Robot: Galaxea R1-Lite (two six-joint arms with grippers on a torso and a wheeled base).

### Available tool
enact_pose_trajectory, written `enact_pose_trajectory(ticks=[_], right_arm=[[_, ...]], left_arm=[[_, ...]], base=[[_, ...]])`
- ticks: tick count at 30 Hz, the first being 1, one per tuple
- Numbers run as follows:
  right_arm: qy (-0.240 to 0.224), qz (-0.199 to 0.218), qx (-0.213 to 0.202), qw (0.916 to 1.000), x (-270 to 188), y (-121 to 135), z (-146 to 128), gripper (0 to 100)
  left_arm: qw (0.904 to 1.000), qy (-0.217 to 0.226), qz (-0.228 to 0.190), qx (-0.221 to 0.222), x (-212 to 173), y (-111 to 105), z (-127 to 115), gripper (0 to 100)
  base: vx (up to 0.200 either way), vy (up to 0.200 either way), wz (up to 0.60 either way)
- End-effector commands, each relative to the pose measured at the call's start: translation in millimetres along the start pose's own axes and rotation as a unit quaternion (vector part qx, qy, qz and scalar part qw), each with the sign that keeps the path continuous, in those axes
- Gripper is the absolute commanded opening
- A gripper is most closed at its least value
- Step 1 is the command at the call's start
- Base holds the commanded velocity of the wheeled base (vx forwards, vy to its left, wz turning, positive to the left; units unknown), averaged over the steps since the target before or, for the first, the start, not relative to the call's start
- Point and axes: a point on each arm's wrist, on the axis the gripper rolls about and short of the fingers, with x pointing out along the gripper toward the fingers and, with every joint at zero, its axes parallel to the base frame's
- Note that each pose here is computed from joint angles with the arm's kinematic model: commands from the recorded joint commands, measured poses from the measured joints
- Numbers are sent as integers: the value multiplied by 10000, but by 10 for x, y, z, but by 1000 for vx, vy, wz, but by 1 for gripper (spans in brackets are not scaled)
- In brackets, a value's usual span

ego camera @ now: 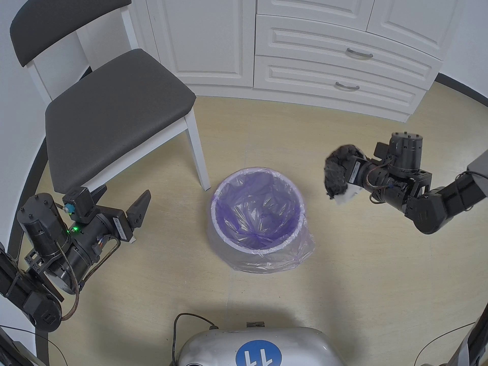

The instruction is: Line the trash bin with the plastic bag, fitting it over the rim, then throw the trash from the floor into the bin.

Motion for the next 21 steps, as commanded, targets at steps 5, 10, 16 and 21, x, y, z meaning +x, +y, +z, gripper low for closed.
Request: enact_pose_trajectory(ticks=[5,10,16,21], right_arm=[[-267,1441,697,9868,-537,920,-128,0],[200,1513,624,9863,-463,1002,-441,0],[245,1860,1110,9759,-209,1088,-852,0],[-70,2073,1322,9693,-13,1058,-1166,0]], left_arm=[[9999,-120,-16,19,-46,-3,59,100],[9999,-127,-16,18,-46,-3,60,100],[9998,-151,0,107,-49,5,69,100],[9997,-196,7,140,-57,9,90,100]], base=[[0,0,0],[0,0,0],[0,0,0],[0,0,0]])
